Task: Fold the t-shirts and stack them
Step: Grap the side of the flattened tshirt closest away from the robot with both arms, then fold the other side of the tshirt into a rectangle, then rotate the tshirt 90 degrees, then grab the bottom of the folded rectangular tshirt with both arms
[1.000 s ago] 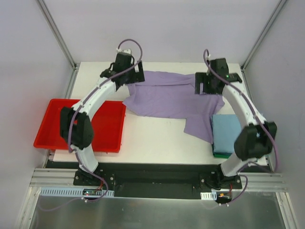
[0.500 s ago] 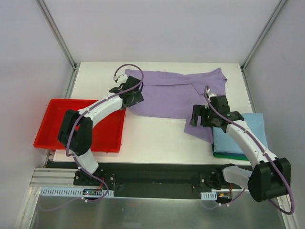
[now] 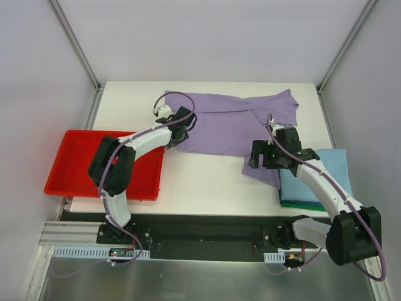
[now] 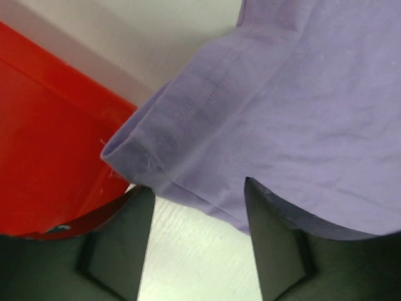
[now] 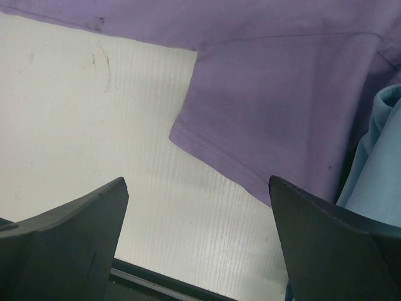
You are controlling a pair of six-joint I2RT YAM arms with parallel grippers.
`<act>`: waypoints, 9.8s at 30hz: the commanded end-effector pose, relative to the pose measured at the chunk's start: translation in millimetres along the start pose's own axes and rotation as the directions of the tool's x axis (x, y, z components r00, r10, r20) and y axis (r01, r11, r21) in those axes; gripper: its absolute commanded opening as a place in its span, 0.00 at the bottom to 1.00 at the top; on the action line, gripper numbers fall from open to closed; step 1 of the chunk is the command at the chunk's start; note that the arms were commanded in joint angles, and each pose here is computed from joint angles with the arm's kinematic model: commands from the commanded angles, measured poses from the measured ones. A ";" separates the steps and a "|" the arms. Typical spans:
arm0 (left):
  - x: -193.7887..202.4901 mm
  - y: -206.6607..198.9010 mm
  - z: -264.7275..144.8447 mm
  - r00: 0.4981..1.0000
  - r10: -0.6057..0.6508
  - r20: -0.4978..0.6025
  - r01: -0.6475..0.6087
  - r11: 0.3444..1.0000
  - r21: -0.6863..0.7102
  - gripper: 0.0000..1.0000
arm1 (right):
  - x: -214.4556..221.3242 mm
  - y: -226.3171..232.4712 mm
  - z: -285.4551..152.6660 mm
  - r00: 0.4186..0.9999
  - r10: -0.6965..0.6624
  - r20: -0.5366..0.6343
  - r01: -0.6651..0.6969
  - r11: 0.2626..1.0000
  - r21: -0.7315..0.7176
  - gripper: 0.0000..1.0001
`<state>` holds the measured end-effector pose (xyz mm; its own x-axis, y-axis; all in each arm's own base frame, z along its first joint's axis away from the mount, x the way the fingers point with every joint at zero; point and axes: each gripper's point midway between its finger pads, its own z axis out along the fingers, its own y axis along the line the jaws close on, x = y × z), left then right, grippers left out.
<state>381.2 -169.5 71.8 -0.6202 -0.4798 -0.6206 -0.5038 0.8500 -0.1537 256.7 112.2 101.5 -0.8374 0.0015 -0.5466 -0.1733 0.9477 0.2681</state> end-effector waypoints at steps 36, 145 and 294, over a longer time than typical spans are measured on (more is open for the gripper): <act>-23.3 0.8 -0.2 0.997 0.031 0.069 -0.026 0.997 -0.078 0.00 | 75.9 -43.2 42.3 0.936 0.202 -0.287 -0.099 0.936 0.338 0.77; -84.3 -169.5 55.7 0.944 0.266 -0.194 -0.096 0.784 0.613 0.99 | -247.5 -54.9 157.0 0.951 0.295 0.092 -0.300 0.953 0.040 0.96; 135.5 -238.0 -106.7 0.675 0.717 -0.175 -0.025 0.260 0.965 0.99 | 55.1 23.3 41.8 0.982 0.190 0.025 -0.191 0.979 0.066 0.43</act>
<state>349.1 -451.3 92.3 -0.9187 0.2275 -0.3227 0.3945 0.4965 -0.7732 204.0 146.6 35.8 -0.8874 0.1516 -0.4353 0.0018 0.9455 0.3256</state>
